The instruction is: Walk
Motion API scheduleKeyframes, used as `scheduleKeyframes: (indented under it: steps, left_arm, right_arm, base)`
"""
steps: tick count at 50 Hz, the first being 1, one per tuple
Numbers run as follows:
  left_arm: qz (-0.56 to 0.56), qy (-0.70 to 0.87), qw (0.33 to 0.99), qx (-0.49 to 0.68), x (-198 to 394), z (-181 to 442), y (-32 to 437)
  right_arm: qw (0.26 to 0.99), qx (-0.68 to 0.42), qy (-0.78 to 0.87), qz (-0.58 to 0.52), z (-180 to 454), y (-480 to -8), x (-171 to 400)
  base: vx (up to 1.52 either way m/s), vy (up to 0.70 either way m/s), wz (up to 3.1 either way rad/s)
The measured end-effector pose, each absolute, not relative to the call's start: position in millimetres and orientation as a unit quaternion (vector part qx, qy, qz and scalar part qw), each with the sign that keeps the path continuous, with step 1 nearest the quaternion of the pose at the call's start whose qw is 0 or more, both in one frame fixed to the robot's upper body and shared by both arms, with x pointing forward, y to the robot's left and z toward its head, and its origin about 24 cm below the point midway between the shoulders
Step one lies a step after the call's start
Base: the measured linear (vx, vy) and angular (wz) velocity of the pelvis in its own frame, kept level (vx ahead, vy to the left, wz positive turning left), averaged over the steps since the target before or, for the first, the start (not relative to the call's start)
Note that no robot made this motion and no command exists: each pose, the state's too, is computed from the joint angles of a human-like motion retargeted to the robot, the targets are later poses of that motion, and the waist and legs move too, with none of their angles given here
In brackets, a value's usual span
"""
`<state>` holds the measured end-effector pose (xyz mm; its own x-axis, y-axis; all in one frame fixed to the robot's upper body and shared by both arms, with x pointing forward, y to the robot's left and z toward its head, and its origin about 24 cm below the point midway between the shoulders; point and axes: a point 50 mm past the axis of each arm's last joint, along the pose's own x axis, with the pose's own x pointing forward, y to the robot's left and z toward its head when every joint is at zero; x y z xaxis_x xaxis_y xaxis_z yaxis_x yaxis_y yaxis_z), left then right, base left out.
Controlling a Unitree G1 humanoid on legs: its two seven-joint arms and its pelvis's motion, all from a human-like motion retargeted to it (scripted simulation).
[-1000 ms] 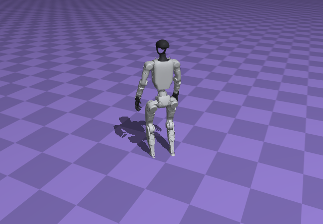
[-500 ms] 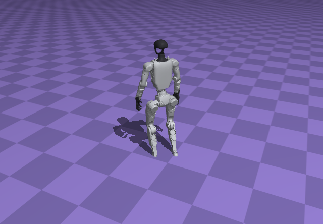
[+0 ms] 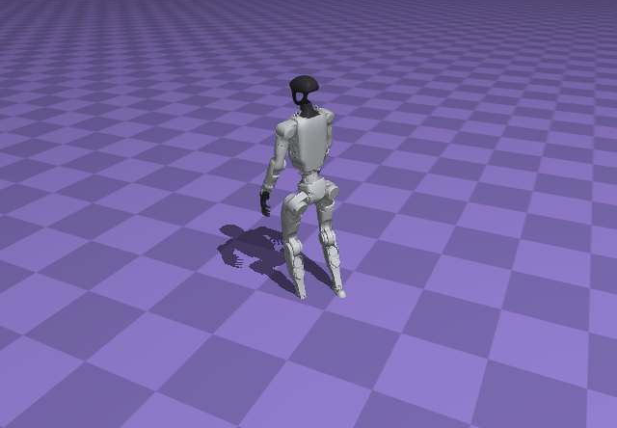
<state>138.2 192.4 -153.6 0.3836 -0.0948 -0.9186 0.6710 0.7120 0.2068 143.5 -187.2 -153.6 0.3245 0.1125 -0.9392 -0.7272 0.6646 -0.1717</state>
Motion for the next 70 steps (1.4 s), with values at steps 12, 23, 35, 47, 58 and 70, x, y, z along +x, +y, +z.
scheduleKeyframes:
  steps: [12, 23, 35, 47, 58, 70]
  left_arm:
    - [-0.175, 0.540, 0.771, 0.288, 109, -157, 230]
    - [-0.138, 0.588, 0.750, 0.270, 81, -162, 244]
    - [-0.155, 0.561, 0.761, 0.287, 90, -161, 237]
    - [-0.056, 0.548, 0.803, 0.228, 85, -157, 246]
    - [-0.003, 0.520, 0.829, 0.204, 98, -151, 249]
    - [0.009, 0.551, 0.811, 0.198, 80, -158, 247]
  right_arm:
    - [0.771, -0.319, 0.495, 0.243, -147, -203, 154]
    - [0.792, -0.254, 0.525, 0.181, -151, -213, 143]
    - [0.799, -0.196, 0.551, 0.140, -158, -208, 127]
    - [0.833, -0.200, 0.506, 0.100, -148, -211, 151]
    - [0.892, -0.247, 0.374, 0.057, -104, -220, 228]
    - [0.891, -0.235, 0.368, 0.126, -111, -183, 224]
  base:
    - [0.06, 0.14, 0.71]
    - [0.17, 0.02, 1.23]
    - [0.38, -0.10, 0.30]
    - [0.57, -0.21, -0.01]
    - [0.57, -0.07, -0.25]
    - [0.76, 0.21, 0.31]
